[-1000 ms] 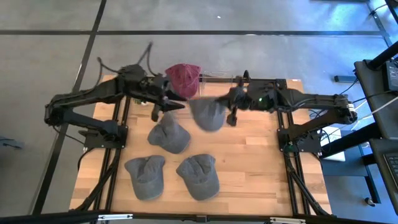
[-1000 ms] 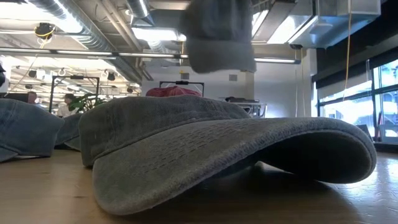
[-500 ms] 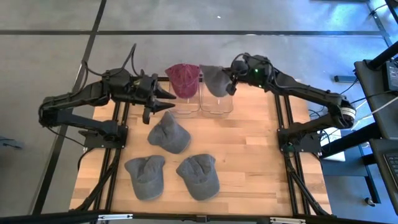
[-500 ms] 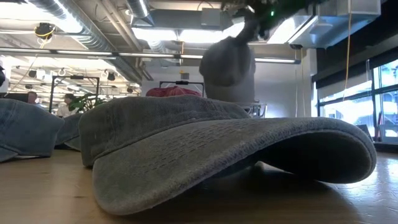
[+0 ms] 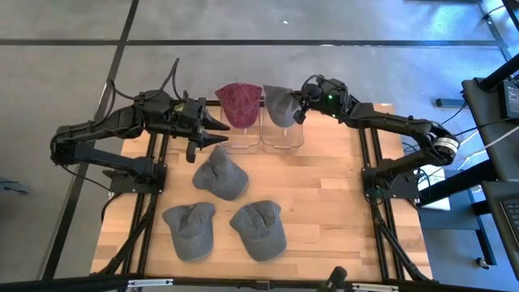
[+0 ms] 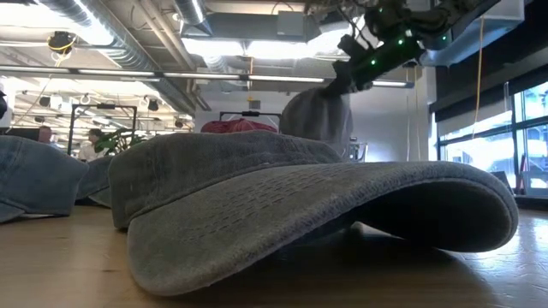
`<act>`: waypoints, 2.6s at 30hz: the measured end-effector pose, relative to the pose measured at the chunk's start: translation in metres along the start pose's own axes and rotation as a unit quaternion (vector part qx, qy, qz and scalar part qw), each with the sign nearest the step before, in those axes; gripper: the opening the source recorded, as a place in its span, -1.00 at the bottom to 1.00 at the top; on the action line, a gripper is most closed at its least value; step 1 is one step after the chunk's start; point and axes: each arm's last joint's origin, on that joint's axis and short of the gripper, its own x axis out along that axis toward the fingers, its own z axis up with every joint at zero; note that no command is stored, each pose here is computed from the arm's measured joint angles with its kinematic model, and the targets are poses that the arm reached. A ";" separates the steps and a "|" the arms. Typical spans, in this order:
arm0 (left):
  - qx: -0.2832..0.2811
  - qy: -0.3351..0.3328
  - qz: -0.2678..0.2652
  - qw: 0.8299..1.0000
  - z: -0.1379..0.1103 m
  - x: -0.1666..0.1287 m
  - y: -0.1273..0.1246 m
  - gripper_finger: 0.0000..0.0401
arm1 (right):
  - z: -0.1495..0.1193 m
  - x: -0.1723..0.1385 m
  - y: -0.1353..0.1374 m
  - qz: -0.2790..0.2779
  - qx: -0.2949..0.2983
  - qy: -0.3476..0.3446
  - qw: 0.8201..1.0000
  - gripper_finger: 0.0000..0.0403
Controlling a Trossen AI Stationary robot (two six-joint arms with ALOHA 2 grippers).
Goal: Pick & Place hat
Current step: Put the gray cap into the right transparent bin
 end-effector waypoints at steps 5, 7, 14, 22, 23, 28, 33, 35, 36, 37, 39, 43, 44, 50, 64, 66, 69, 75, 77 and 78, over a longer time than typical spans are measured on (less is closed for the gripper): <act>-0.003 0.012 0.001 1.000 -0.002 0.000 0.000 -0.25 | -0.010 0.013 0.000 -0.001 0.000 0.013 1.000 -0.93; -0.005 0.021 0.002 1.000 -0.004 0.001 0.001 -0.25 | -0.012 0.018 0.001 -0.002 -0.002 0.012 1.000 -0.93; -0.017 0.051 0.019 0.998 -0.010 0.002 0.002 -0.25 | -0.019 0.025 0.003 -0.002 -0.032 0.024 0.999 -0.84; -0.038 0.089 0.045 0.994 -0.019 0.010 0.006 -0.21 | -0.018 0.023 -0.003 -0.076 -0.040 0.047 0.995 -0.29; -0.041 0.099 0.045 0.993 -0.021 0.011 0.007 -0.20 | -0.014 0.022 -0.004 -0.092 -0.039 0.046 0.994 -0.23; -0.088 0.150 0.050 0.984 -0.032 0.017 0.009 -0.18 | 0.022 0.005 -0.002 -0.109 -0.031 -0.001 0.993 -0.02; -0.148 0.200 0.061 0.967 -0.044 0.029 0.009 -0.18 | 0.059 -0.023 0.026 -0.003 -0.037 -0.061 0.997 0.03; -0.146 0.218 0.054 0.963 -0.050 0.038 0.005 -0.19 | 0.064 -0.033 0.044 0.046 -0.045 -0.064 0.996 0.03; -0.143 0.227 0.048 0.962 -0.053 0.044 0.002 -0.20 | 0.066 -0.038 0.053 0.065 -0.045 -0.062 0.995 0.03; -0.138 0.236 0.041 0.961 -0.056 0.050 -0.001 -0.20 | 0.066 -0.042 0.063 0.084 -0.044 -0.055 0.994 0.03; -0.133 0.255 0.031 0.957 -0.063 0.062 -0.007 -0.21 | 0.065 -0.050 0.083 0.122 -0.046 -0.040 0.991 0.04; -0.132 0.292 0.033 0.947 -0.079 0.080 -0.018 -0.20 | 0.058 -0.066 0.120 0.195 -0.048 0.003 0.980 0.04; -0.136 0.298 0.038 0.944 -0.082 0.083 -0.022 -0.20 | 0.057 -0.071 0.129 0.211 -0.050 0.012 0.976 0.04; -0.168 0.314 0.057 0.933 -0.094 0.091 -0.048 -0.21 | 0.055 -0.093 0.163 0.271 -0.031 0.026 0.962 0.04; -0.184 0.288 0.127 0.931 -0.104 0.084 -0.084 -0.23 | 0.000 -0.046 0.252 0.414 -0.028 0.112 0.903 0.04; -0.190 0.293 0.130 0.928 -0.105 0.083 -0.085 -0.24 | -0.012 -0.036 0.263 0.425 -0.031 0.122 0.896 0.04; -0.200 0.300 0.137 0.923 -0.107 0.081 -0.086 -0.23 | -0.032 -0.021 0.278 0.437 -0.025 0.142 0.888 0.04; -0.204 0.303 0.136 0.921 -0.108 0.079 -0.090 -0.24 | -0.058 0.001 0.302 0.447 0.006 0.143 0.883 0.04; -0.211 0.302 0.138 0.919 -0.108 0.079 -0.091 -0.25 | -0.063 0.008 0.308 0.446 0.003 0.153 0.882 0.04; -0.214 0.302 0.139 0.918 -0.108 0.079 -0.091 -0.25 | -0.065 0.012 0.312 0.446 0.001 0.154 0.882 0.04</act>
